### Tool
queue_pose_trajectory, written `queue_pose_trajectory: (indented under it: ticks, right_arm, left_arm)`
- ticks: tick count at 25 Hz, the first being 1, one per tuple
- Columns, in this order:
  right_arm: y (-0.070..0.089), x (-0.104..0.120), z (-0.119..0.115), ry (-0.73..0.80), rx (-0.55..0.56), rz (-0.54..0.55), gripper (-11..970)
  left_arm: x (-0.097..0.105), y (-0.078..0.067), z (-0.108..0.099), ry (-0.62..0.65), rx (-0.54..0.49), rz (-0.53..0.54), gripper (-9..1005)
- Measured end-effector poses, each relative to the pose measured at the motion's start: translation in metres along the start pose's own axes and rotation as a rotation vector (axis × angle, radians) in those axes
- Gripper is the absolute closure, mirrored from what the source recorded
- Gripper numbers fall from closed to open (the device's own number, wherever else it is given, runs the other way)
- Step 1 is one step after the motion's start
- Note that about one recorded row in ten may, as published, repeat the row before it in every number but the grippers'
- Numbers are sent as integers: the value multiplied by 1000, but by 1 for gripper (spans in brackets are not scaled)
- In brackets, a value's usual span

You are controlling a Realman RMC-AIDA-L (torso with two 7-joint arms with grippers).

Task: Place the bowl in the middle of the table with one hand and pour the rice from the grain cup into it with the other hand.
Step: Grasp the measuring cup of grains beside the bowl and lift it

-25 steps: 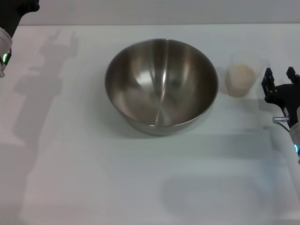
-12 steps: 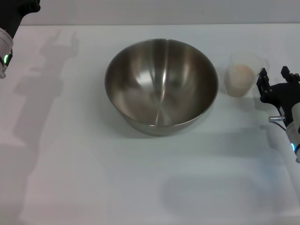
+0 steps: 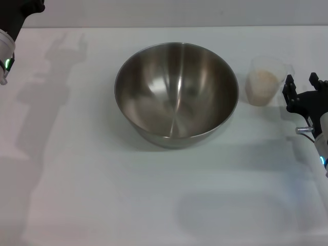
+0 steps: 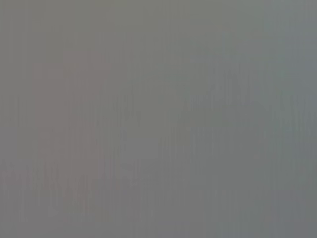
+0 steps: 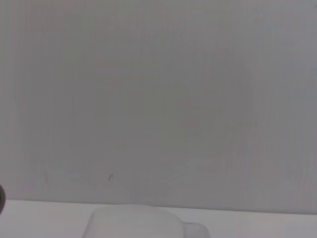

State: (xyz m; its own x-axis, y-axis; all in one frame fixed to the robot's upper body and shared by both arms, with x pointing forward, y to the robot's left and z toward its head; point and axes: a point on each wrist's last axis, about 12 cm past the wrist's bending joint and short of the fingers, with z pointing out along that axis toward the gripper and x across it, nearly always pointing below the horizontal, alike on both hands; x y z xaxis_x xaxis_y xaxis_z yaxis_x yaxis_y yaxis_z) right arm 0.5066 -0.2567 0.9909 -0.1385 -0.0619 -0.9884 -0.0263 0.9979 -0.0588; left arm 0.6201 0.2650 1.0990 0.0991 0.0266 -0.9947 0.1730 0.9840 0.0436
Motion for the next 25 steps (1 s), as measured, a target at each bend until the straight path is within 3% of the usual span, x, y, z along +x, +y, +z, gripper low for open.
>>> queue_pose_trajectory:
  ticks: [25]
  right_arm:
    - [-7,-6,15,1,-9,-29,477]
  left_arm:
    - [-3,-5,3,-12,1,-13,545]
